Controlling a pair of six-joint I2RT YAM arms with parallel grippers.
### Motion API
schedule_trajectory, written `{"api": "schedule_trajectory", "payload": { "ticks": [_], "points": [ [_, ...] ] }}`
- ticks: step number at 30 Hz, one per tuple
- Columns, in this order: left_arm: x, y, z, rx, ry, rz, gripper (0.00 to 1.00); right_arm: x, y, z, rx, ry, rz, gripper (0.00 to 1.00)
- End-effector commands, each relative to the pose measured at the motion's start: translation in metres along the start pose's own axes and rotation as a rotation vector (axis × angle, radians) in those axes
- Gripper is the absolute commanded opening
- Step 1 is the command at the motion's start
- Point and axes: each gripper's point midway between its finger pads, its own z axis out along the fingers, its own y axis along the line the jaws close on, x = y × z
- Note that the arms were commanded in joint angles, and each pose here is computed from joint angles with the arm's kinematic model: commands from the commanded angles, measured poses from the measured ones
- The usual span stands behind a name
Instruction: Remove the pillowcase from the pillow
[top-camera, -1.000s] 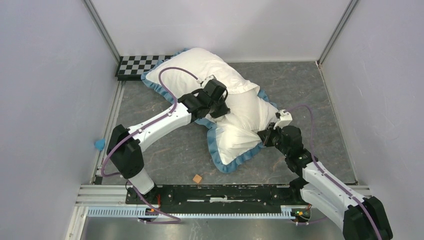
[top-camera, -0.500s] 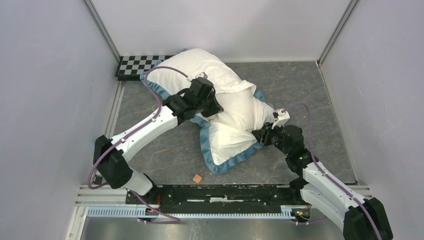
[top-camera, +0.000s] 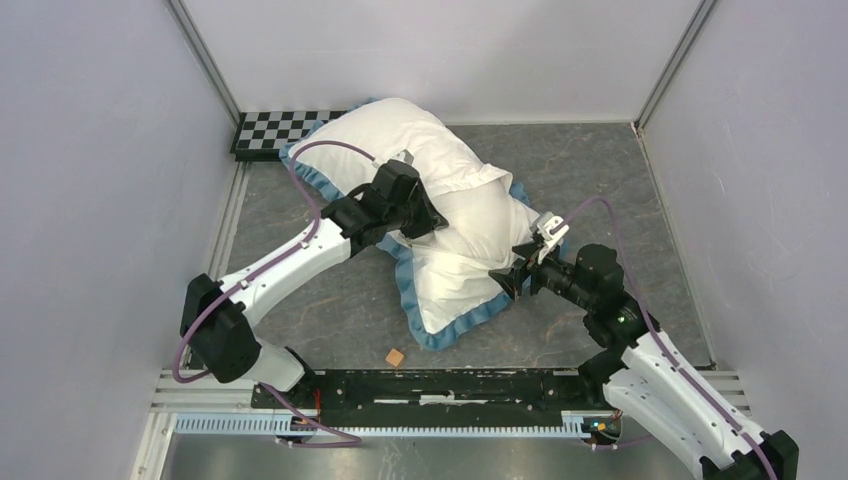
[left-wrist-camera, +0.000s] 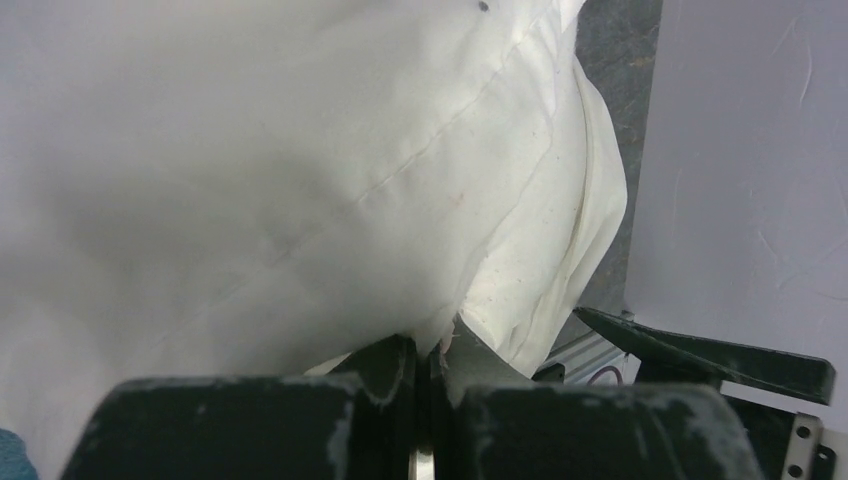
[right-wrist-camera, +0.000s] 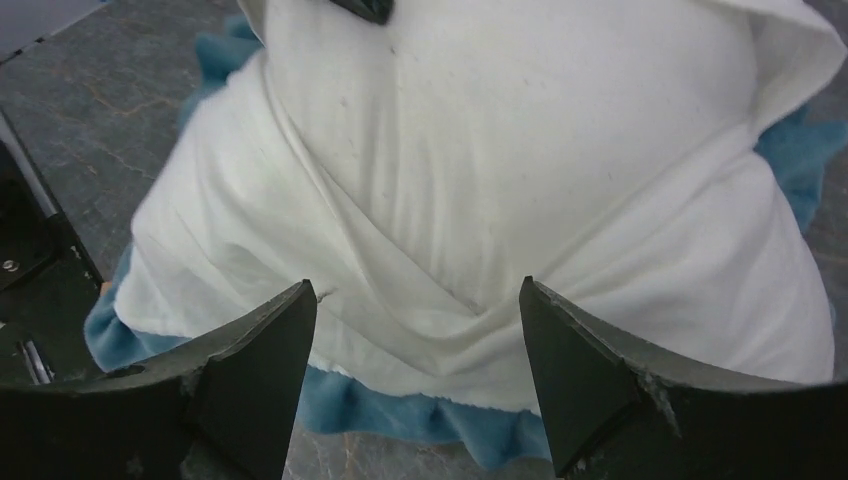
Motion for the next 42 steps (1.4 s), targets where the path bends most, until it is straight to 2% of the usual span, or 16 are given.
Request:
{"api": "schedule_trajectory", "payload": {
  "ticks": [1,7,14,17,21,26,31,39,42],
  "points": [
    [-0.023,-0.040,-0.011,0.174,-0.077,0.002,0.02,-0.052,0.030,0.006,-0.178,-0.113,-0.117,0.81],
    [-0.016,-0.032,-0.015,0.170,-0.066,-0.003,0.02,-0.070,0.062,0.031,-0.352,-0.128,-0.160,0.83],
    [-0.019,-0.034,-0.016,0.173,-0.076,0.011,0.02,-0.033,0.118,0.042,-0.579,-0.016,-0.226,0.76],
    [-0.022,-0.040,-0.017,0.182,-0.077,0.017,0.02,-0.007,0.117,0.042,-0.555,0.035,-0.219,0.75],
    [-0.031,-0.048,-0.020,0.187,-0.091,0.036,0.02,0.032,0.115,0.036,-0.559,0.113,-0.190,0.69],
    [-0.045,-0.060,-0.027,0.191,-0.125,0.052,0.02,0.060,0.119,0.023,-0.571,0.146,-0.160,0.65],
    [-0.053,-0.070,-0.035,0.211,-0.145,0.053,0.02,0.076,0.109,0.022,-0.504,0.176,-0.125,0.58],
    [-0.071,-0.084,-0.050,0.223,-0.181,0.080,0.02,0.103,0.119,0.016,-0.543,0.224,-0.046,0.50],
    [-0.084,-0.074,-0.048,0.169,-0.222,0.092,0.02,0.104,0.122,0.012,-0.554,0.219,-0.040,0.49]
  ]
}}
